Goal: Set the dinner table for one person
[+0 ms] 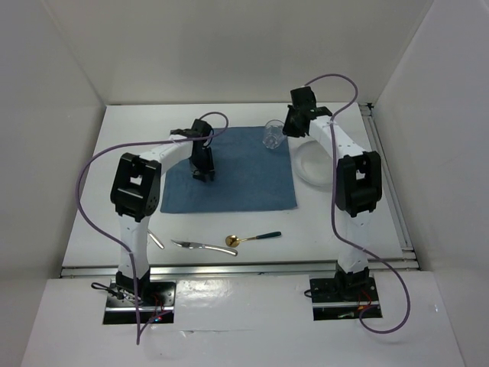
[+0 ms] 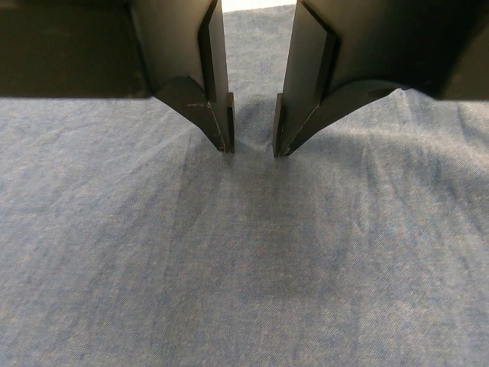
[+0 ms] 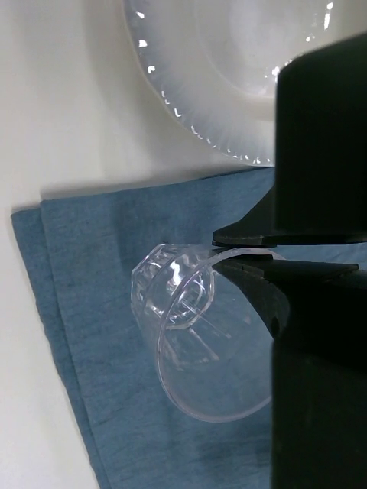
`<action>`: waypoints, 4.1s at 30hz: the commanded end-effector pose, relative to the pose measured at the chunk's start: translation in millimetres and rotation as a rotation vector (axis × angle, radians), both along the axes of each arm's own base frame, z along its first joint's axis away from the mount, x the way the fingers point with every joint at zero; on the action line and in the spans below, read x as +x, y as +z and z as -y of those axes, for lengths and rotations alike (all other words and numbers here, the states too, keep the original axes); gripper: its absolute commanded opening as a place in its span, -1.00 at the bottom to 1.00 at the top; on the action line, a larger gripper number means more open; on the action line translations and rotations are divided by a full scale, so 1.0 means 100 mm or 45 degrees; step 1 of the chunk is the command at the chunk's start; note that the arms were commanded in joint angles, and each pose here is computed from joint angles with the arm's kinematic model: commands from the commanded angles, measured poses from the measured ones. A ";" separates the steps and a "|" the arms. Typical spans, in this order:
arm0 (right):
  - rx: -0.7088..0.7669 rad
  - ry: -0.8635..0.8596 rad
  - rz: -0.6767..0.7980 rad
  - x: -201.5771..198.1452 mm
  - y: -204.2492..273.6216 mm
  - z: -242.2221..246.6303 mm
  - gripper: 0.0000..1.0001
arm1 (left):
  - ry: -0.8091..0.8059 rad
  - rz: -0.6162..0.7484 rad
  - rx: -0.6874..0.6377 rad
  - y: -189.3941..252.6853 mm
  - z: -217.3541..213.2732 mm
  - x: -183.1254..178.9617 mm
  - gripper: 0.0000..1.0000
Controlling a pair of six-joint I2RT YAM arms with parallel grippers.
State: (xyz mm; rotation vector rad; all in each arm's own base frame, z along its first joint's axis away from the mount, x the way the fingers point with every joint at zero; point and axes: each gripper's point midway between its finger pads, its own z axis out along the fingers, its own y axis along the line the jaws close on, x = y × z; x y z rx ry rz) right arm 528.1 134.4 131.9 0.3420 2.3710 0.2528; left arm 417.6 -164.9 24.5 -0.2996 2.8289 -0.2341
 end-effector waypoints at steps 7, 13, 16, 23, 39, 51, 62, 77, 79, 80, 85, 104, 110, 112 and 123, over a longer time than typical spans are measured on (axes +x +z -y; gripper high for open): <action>-0.064 -0.071 0.083 0.34 0.06 -0.05 -1.00 | -0.033 0.222 0.145 1.14 -0.27 -0.01 -0.11; -0.113 -0.049 0.053 0.49 -0.18 -0.16 -0.79 | -0.033 0.399 0.146 1.82 -0.39 -0.14 -0.05; -0.104 -0.029 0.053 0.49 -0.08 -0.23 0.15 | -0.034 0.433 0.124 2.00 -0.40 -0.24 -0.05; 0.007 -0.071 0.325 0.19 1.07 0.02 0.79 | -0.028 0.489 0.106 2.19 -0.46 -0.41 -0.03; 0.449 -0.436 0.159 -1.69 -0.06 1.48 0.95 | -0.053 0.546 0.031 2.16 -0.44 -0.62 -0.01; 0.543 -0.473 0.034 -1.49 -0.59 1.51 0.82 | -0.062 0.546 -0.015 2.19 -0.38 -0.65 -0.01; 0.532 -0.594 -0.022 -1.27 -0.92 1.66 0.30 | -0.084 0.521 -0.058 2.12 -0.24 -0.62 -0.01; 0.543 -0.769 0.070 -1.21 -0.67 1.88 -0.77 | -0.082 0.473 -0.041 1.99 -0.23 -0.66 -0.01; 0.536 -0.790 0.124 -1.25 -0.46 1.96 -1.00 | -0.082 0.473 -0.041 1.99 -0.23 -0.66 -0.01; 0.537 -0.784 0.155 -1.25 -0.37 1.96 -1.00 | -0.088 0.471 -0.051 2.00 -0.21 -0.67 -0.01; 0.524 -0.703 0.355 -1.32 0.33 1.95 -1.00 | -0.062 0.503 -0.050 2.09 -0.23 -0.65 -0.01; 0.877 0.544 0.391 -1.40 1.27 -0.70 -1.00 | 0.749 0.452 0.044 1.80 -1.40 -1.09 0.02; 0.968 0.635 0.245 -1.11 0.87 -1.37 -1.00 | 0.733 0.401 0.060 1.74 -1.61 -1.25 0.02; 0.963 0.609 0.197 -0.99 0.66 -1.49 -1.00 | 0.721 0.401 0.066 1.74 -1.62 -1.25 0.02; 0.967 0.510 0.119 -0.51 0.23 -1.80 -1.00 | 0.693 0.440 0.035 1.80 -1.62 -1.29 0.02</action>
